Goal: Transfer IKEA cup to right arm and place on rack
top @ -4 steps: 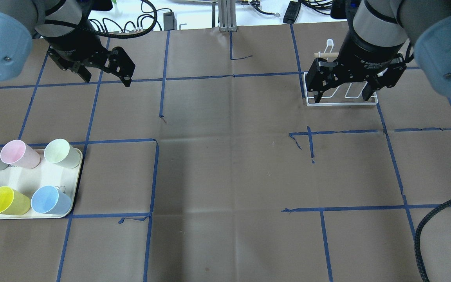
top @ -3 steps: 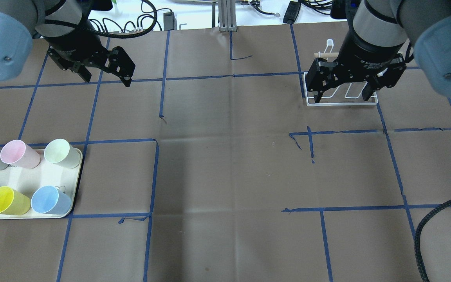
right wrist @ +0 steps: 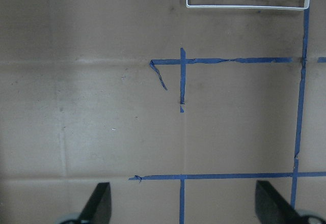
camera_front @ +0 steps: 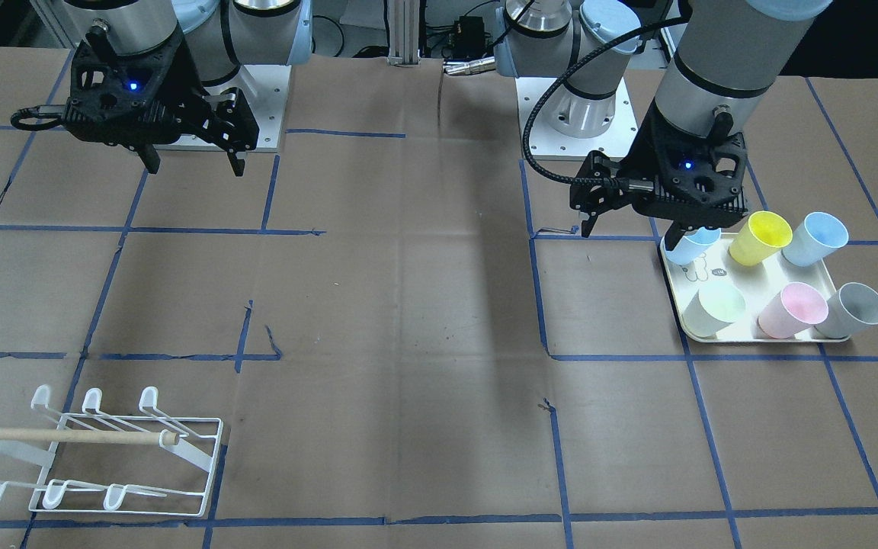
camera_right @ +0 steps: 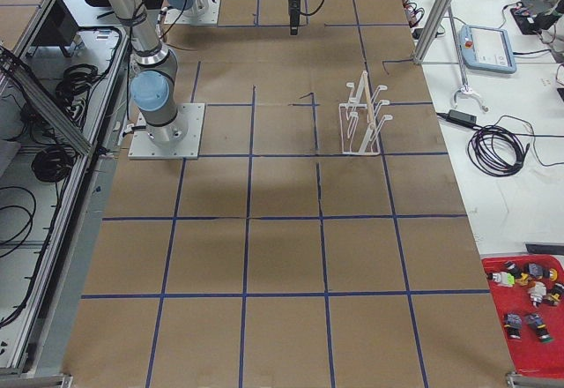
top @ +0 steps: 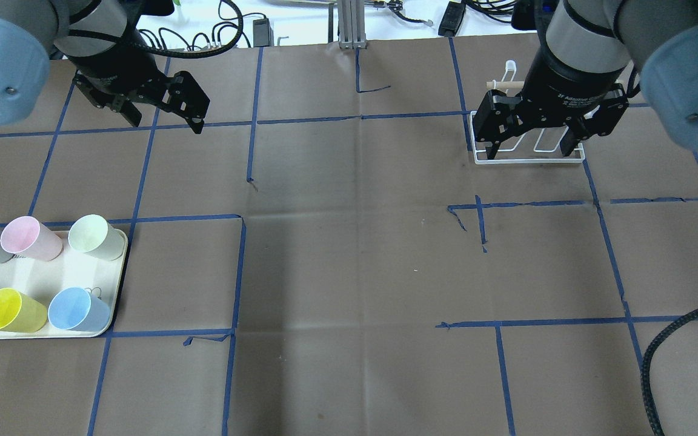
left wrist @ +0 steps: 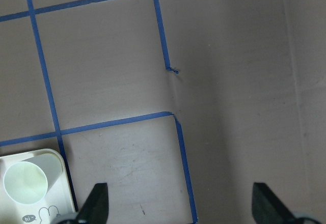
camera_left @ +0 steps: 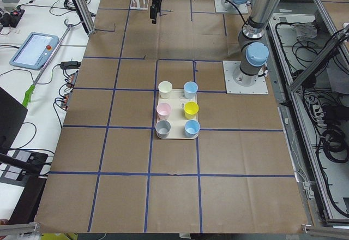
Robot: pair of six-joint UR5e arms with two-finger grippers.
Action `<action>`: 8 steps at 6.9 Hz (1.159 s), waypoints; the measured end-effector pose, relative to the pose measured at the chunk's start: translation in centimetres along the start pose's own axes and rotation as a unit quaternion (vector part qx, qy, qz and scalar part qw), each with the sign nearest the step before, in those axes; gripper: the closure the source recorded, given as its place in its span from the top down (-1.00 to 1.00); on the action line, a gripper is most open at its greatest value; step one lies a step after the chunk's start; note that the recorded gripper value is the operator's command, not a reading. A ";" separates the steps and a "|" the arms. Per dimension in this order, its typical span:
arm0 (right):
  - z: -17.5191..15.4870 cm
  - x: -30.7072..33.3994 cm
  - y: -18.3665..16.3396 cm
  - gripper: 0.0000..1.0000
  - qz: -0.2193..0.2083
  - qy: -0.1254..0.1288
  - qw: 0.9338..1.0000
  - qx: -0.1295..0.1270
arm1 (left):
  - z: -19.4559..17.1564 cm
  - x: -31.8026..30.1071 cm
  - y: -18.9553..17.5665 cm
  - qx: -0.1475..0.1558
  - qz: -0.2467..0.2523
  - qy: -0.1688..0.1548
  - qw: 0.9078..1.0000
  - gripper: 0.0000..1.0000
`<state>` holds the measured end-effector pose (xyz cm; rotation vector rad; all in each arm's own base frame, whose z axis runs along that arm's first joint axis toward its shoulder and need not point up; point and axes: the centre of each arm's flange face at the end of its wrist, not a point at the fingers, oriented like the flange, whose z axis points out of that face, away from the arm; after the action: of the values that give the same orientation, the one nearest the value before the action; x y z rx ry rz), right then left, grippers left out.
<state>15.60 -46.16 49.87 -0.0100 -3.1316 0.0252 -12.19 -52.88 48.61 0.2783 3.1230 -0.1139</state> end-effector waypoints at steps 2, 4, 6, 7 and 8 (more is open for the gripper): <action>0.0 0.0 0.0 1.00 0.000 0.000 1.000 0.000 | 0.0 0.0 0.0 0.001 0.000 0.000 1.000 1.00; 0.0 0.0 0.0 1.00 0.000 0.000 1.000 0.000 | -0.1 0.0 0.1 0.001 -0.001 0.000 1.000 1.00; 0.1 0.0 -0.1 1.00 0.000 0.001 1.000 0.000 | -0.5 -0.2 0.5 0.002 0.000 -0.002 1.000 1.00; 0.1 0.0 -0.1 1.00 0.000 0.001 1.000 0.000 | -0.4 -0.5 0.9 -0.001 0.000 -0.004 1.000 1.00; 0.0 0.0 -0.1 1.00 0.000 0.000 1.000 0.000 | 0.3 -1.2 1.7 -0.009 0.003 -0.004 1.000 1.00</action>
<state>15.59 -46.22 49.82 -0.0104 -3.1311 0.0257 -10.74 -51.42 48.19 0.2850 3.1132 -0.0872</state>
